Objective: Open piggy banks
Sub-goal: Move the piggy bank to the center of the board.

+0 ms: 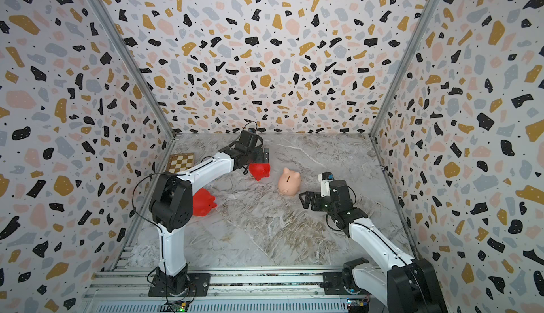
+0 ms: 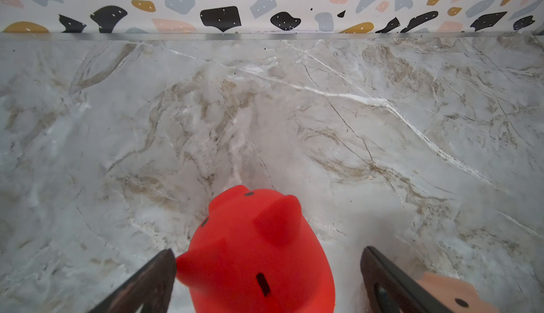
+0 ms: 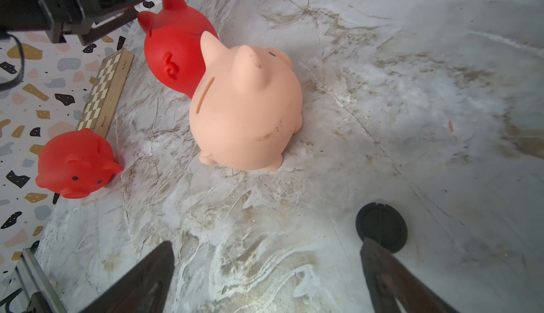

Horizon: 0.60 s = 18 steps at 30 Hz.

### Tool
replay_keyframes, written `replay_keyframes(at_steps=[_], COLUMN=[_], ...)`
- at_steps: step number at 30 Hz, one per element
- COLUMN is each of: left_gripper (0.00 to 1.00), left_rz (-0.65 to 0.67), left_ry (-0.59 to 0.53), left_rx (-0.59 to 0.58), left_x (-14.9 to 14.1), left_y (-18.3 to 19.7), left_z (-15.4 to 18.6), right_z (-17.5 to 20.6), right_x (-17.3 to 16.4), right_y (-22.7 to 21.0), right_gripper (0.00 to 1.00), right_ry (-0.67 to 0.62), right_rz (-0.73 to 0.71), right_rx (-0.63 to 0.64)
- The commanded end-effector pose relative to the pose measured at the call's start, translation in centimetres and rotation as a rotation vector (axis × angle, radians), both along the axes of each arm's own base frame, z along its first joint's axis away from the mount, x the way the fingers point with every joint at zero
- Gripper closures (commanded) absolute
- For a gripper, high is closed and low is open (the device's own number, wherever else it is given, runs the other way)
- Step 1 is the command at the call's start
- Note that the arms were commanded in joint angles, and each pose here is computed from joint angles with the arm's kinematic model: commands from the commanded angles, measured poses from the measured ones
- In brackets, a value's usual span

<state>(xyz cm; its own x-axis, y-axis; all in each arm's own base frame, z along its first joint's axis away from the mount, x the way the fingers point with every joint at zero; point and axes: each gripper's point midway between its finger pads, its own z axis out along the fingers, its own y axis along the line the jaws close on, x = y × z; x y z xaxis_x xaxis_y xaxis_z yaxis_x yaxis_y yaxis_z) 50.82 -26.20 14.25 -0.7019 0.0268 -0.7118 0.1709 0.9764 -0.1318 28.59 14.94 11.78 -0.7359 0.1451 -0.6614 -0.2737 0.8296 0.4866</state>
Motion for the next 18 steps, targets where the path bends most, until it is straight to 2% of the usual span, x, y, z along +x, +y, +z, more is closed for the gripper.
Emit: replay_keyframes(at_steps=[1, 10, 12, 18], left_gripper=[0.01, 0.01, 0.0, 0.07], left_rz=[-0.019, -0.166, -0.196, -0.26], left_ry=[0.004, 0.1, 0.124, 0.166], left_rx=[0.079, 0.06, 0.047, 0.029], left_x=[1.1, 0.5, -0.1, -3.0], left_y=[0.3, -2.2, -2.6, -2.9], left_z=[-0.7, -4.4, -5.0, -5.5], right_z=[0.6, 0.6, 0.7, 0.8], right_x=[-0.3, -0.3, -0.3, -0.3], right_y=[0.2, 0.3, 0.3, 0.3], right_gripper=[0.0, 0.0, 0.0, 0.0], right_ry=[-0.028, -0.032, -0.035, -0.033], right_rz=[0.012, 0.014, 0.01, 0.007], right_rx=[0.017, 0.019, 0.022, 0.031])
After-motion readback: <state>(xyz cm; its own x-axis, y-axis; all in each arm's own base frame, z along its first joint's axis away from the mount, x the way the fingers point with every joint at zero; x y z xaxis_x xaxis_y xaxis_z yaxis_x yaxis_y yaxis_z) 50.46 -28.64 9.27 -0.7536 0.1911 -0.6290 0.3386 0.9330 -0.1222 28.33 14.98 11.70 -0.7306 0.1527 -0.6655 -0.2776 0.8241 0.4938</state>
